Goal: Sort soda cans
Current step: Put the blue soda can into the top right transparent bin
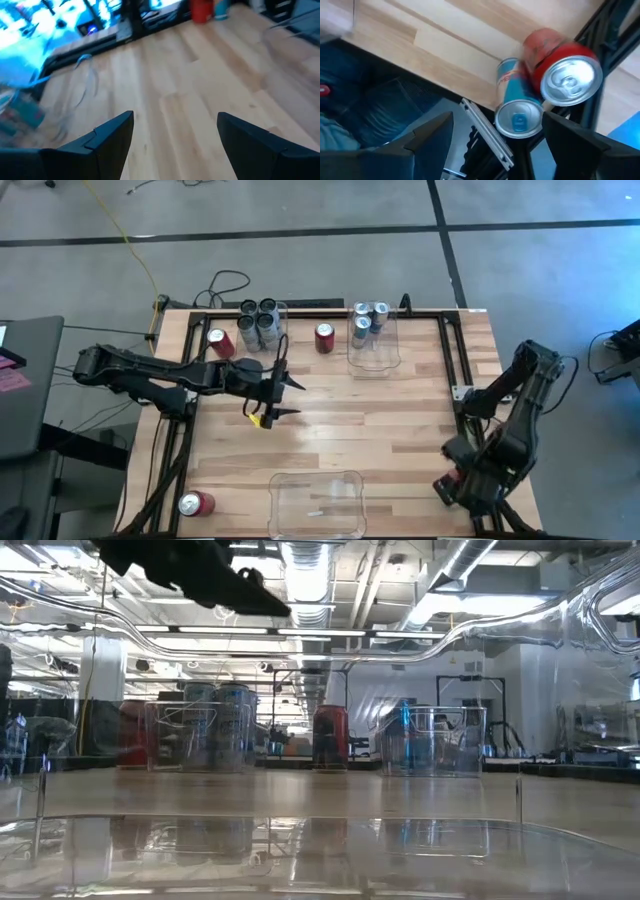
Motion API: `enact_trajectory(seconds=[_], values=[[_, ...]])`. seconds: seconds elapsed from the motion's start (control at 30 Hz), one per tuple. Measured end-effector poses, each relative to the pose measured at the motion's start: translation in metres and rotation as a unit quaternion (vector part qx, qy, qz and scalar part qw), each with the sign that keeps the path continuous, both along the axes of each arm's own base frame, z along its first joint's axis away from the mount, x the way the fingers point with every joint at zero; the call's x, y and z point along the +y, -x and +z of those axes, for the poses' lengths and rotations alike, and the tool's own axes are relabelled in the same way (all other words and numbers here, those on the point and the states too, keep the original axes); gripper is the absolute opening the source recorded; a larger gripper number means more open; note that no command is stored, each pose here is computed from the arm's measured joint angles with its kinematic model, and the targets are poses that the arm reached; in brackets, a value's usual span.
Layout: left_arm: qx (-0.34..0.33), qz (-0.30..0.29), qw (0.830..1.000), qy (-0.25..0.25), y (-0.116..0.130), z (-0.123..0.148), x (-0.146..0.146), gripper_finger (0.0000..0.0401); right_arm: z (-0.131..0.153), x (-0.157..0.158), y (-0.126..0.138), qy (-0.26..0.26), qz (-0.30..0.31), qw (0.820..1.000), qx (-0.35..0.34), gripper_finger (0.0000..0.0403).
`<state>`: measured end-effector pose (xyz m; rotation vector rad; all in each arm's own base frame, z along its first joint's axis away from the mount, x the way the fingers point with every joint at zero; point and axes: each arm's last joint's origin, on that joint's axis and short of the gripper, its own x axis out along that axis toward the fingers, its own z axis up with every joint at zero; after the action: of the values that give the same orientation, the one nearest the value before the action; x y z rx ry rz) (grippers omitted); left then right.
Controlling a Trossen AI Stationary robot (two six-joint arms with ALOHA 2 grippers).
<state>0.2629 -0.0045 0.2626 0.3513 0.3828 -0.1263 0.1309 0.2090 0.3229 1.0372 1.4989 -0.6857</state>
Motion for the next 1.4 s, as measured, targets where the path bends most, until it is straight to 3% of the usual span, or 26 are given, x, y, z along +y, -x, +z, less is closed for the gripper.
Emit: enact_trajectory(seconds=[0.13, 0.27, 0.5, 0.7, 1.4], values=[[-0.021, -0.046, 0.999, -0.007, -0.002, 0.006, -0.002, 0.0284, -0.009, 0.01, -0.001, 0.009, 0.01, 1.0, 0.016, 0.0322], [-0.043, -0.058, 0.997, -0.022, -0.003, 0.009, -0.003, 0.0284, -0.013, 0.017, -0.002, -0.023, 0.01, 0.997, 0.072, 0.0322], [-0.066, -0.068, 0.994, -0.055, -0.004, 0.013, -0.003, 0.0284, -0.013, 0.026, -0.004, -0.063, -0.04, 0.992, 0.097, 0.0351], [-0.081, -0.073, 0.992, -0.071, -0.005, 0.016, -0.003, 0.0284, -0.027, 0.031, -0.013, -0.037, -0.047, 0.992, 0.112, 0.0396], [-0.087, -0.072, 0.991, -0.072, -0.005, 0.017, -0.003, 0.0284, -0.04, 0.032, -0.008, 0.036, -0.053, 0.989, 0.136, 0.04]])
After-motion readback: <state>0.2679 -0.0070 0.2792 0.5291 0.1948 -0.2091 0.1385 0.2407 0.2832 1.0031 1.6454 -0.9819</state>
